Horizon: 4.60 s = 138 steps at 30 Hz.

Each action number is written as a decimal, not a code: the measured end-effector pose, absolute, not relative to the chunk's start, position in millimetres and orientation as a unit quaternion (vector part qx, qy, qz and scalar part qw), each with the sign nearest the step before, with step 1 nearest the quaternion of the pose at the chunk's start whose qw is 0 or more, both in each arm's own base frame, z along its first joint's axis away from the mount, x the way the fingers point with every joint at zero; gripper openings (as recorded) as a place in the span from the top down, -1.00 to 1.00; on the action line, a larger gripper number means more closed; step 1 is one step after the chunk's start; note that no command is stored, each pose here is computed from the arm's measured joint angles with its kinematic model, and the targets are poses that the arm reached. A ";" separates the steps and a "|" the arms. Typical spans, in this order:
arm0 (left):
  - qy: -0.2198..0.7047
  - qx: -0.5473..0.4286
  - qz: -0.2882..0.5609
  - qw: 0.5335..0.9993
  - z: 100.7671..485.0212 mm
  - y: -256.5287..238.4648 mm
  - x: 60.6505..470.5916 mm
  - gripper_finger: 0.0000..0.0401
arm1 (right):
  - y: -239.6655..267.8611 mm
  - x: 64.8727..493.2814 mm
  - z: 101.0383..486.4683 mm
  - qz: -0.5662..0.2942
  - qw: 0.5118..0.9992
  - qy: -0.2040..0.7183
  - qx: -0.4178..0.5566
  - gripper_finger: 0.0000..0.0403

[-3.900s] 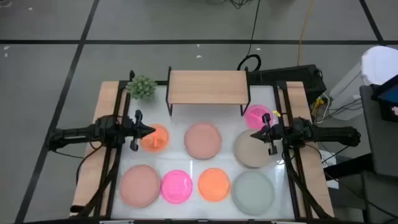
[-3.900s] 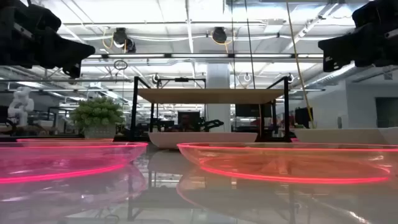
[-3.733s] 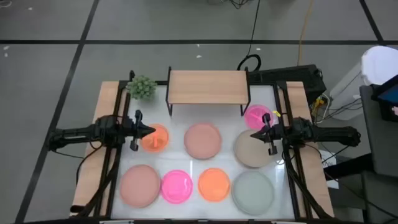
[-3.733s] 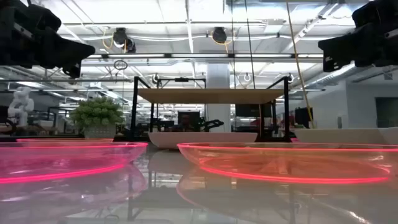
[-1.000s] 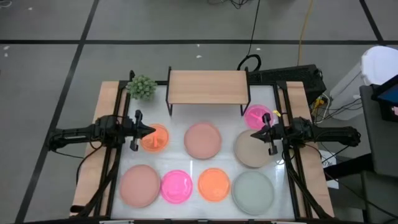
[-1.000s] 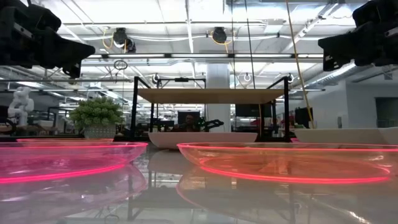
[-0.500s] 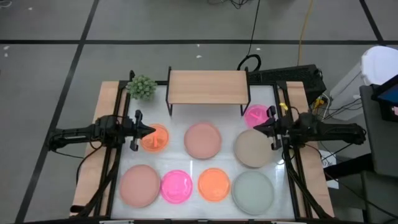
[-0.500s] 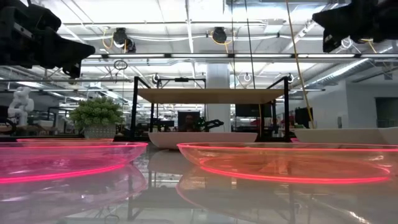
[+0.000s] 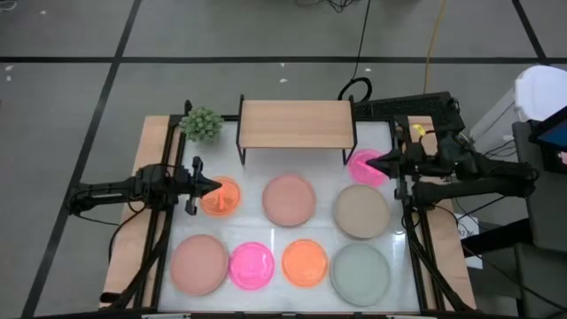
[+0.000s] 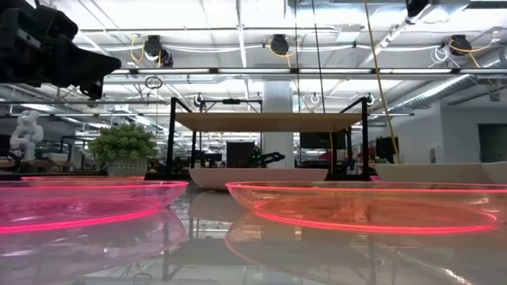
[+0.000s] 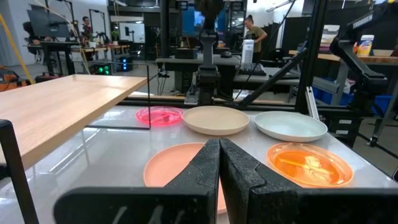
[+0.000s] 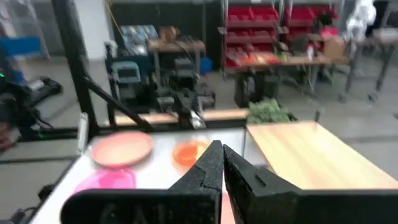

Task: Place and stack plates onto a shelf
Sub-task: Put the white plate on the shelf

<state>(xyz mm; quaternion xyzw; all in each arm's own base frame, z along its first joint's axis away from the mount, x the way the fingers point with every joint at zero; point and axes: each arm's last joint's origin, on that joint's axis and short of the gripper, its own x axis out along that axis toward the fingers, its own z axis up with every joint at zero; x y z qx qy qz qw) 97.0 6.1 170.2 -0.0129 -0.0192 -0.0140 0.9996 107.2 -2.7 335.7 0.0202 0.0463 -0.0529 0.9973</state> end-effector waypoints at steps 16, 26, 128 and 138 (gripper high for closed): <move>-0.017 -0.001 -0.013 1.000 169.6 6.2 97.0 0.92 | -4.9 139.9 367.5 -0.100 0.978 0.180 0.038 1.00; -0.052 -0.037 0.010 0.998 179.8 7.5 95.7 0.92 | -4.7 146.6 347.8 -0.103 0.970 0.213 0.048 1.00; 0.270 0.079 -0.064 0.957 303.5 -40.8 253.8 0.92 | 110.9 131.2 155.4 0.076 0.733 0.669 -0.101 0.86; 0.271 0.079 -0.064 0.957 303.5 -40.8 253.7 0.92 | 109.7 131.2 155.4 0.075 0.734 0.663 -0.123 0.98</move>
